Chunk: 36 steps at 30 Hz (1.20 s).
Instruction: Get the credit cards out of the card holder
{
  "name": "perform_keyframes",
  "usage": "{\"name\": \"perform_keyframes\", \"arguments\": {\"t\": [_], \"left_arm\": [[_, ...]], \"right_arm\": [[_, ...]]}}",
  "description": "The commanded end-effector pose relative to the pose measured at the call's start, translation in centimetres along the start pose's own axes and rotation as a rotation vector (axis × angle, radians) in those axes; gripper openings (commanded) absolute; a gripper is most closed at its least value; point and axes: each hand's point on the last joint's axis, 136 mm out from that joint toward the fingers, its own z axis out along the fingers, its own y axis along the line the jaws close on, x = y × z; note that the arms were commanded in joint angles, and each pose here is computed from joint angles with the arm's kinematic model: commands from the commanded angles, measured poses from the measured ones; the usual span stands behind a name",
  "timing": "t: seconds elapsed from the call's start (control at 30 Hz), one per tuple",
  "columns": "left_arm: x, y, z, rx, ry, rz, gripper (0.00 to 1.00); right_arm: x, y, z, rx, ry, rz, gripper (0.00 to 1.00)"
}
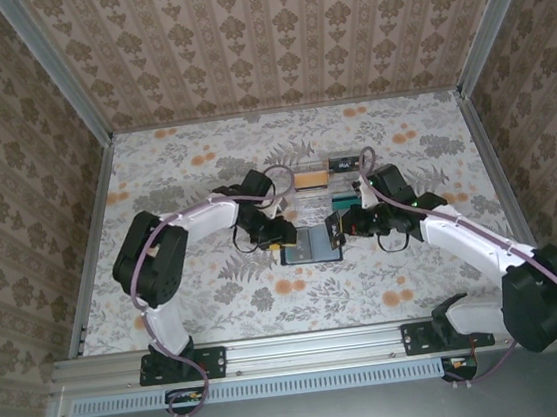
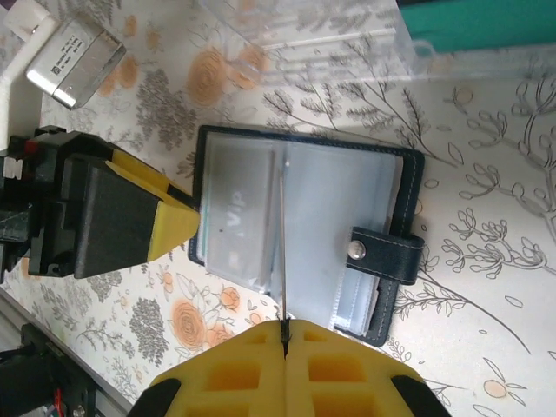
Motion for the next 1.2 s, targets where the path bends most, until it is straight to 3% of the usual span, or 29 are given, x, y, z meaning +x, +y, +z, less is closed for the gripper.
{"name": "perform_keyframes", "arguments": {"t": [0.0,0.17,0.4,0.53,0.83,1.17], "left_arm": [[-2.1,-2.4,-3.5,0.053,-0.114,0.039,0.51],[-3.4,-3.6,-6.5,0.107,-0.215,0.054,0.75],[-4.0,-4.0,-10.2,0.138,-0.332,0.081,0.99],[-4.0,-3.8,-11.7,0.155,-0.379,0.09,1.0],[-4.0,-2.8,-13.4,0.179,-0.439,0.092,1.0],[-4.4,-1.5,-14.0,0.178,-0.451,0.075,1.0]], "right_arm": [[-0.9,0.7,-2.7,0.076,-0.007,-0.162,0.0],[-3.6,1.5,-4.9,0.168,-0.037,-0.428,0.0],[-7.2,3.2,-6.4,0.225,-0.121,-0.897,0.0],[-9.1,2.9,-6.6,0.313,-0.144,-1.127,0.0],[-12.3,1.0,-5.1,0.483,-0.049,-1.515,0.0],[-15.0,-1.2,-2.0,0.546,0.052,-1.672,0.0]]}}
